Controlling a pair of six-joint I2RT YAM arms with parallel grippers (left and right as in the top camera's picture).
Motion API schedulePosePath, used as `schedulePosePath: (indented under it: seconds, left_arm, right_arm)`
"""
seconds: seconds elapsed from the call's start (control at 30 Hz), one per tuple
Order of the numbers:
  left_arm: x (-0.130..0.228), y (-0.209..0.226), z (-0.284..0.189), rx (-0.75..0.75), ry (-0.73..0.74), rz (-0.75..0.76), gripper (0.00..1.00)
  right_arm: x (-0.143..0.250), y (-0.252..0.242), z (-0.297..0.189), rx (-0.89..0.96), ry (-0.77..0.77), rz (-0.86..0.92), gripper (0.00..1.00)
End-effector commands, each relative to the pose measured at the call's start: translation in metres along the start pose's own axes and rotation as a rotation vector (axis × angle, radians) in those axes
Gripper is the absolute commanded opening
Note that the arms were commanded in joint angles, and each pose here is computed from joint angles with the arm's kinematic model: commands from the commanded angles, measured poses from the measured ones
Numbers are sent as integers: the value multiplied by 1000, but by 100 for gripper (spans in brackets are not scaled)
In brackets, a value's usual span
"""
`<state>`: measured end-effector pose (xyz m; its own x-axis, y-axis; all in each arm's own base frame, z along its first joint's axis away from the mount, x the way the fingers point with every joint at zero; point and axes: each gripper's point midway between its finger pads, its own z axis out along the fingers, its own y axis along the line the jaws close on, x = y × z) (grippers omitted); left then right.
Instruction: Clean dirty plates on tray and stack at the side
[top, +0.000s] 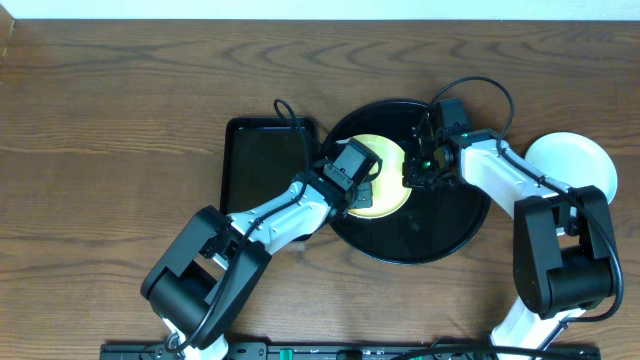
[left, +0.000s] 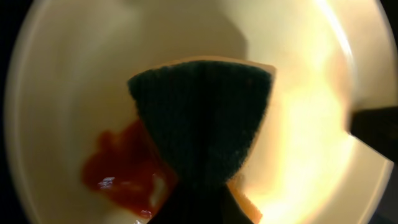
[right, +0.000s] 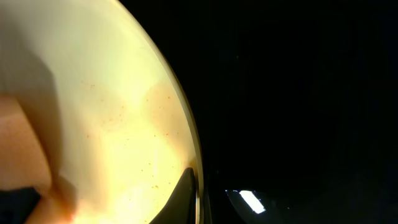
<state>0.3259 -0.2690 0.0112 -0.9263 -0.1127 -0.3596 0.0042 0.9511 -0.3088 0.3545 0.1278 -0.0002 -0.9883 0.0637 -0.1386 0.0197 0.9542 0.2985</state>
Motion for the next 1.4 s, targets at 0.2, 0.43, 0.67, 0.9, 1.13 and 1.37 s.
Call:
schedulePosePath:
  seconds: [0.2,0.43,0.67,0.9,1.13,1.37]
  left_arm:
    - [-31,62,2,-197,-98,-73,8]
    - [-48,79,0,-212,-127,-97,8]
    - [-48,78,0,-211,-129,-93,8]
    - [-53,75,-6,-199,-144,-95,8]
    - [-66,65,-26,-161,-196,-100,8]
    - [-75,58,-42,-134,-233,-104,8]
  right_arm:
    - [33,-12,21,57,106,-16,1]
    - [32,-12,21,56,106,-16,1]
    - [29,-11,21,52,91,-20,3]
    - [27,-30,20,164,69,35,1]
    - [21,-62,11,351,21,71,1]
    - [20,-77,4,446,-4,105,1]
